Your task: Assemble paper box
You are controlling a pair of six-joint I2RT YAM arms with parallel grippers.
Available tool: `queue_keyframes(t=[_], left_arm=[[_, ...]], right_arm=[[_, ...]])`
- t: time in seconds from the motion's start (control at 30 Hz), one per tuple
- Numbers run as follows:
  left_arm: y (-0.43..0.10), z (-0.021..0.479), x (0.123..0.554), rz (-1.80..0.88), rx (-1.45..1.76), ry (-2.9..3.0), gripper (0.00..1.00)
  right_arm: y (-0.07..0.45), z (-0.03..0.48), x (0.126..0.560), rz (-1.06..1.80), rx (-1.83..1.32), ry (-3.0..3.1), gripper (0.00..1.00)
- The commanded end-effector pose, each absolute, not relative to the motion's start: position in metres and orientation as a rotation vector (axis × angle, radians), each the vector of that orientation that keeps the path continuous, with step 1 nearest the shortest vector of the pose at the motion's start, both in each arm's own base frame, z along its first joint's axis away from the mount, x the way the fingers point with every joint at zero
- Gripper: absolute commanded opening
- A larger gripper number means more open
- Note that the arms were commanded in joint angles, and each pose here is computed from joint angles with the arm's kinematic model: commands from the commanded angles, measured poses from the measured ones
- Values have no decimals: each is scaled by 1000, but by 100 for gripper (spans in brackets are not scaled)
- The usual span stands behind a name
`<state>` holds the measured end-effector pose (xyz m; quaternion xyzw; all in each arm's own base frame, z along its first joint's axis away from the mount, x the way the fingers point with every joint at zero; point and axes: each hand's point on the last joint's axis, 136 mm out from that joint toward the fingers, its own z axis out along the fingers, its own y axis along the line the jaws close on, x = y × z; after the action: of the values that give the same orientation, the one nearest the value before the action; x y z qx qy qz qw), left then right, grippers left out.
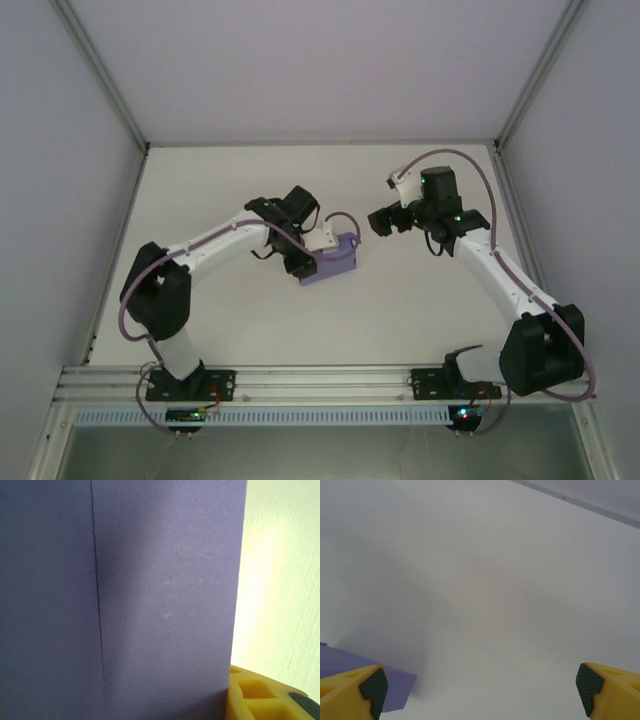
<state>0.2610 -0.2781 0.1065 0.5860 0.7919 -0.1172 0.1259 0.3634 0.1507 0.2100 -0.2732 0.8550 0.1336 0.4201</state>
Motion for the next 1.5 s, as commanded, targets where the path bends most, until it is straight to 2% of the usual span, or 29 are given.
queue_keyframes(t=[0.0,0.1,0.27,0.57,0.63,0.77,0.9,1.2,1.47], left_arm=[[-278,114,256,-435,1699,2361,23],[-277,107,259,-416,1708,2392,23],[-278,97,261,-409,1712,2423,23],[-282,93,264,-418,1683,2437,23],[-281,92,267,-404,1677,2438,23],[-283,92,270,-398,1667,2426,23],[-284,89,273,-388,1657,2430,23],[-287,87,284,-353,1629,2428,23],[-288,84,285,-348,1628,2436,24]], right_arm=[[171,208,349,417,-867,2101,99],[180,198,339,460,-931,2119,97],[196,180,331,470,-1038,2152,87],[229,157,337,473,-1158,2185,50],[232,149,335,477,-1177,2211,33],[235,154,333,518,-1169,2234,15],[238,158,330,536,-1102,2252,13],[241,161,321,637,-707,2320,7],[239,146,312,662,-581,2358,4]])
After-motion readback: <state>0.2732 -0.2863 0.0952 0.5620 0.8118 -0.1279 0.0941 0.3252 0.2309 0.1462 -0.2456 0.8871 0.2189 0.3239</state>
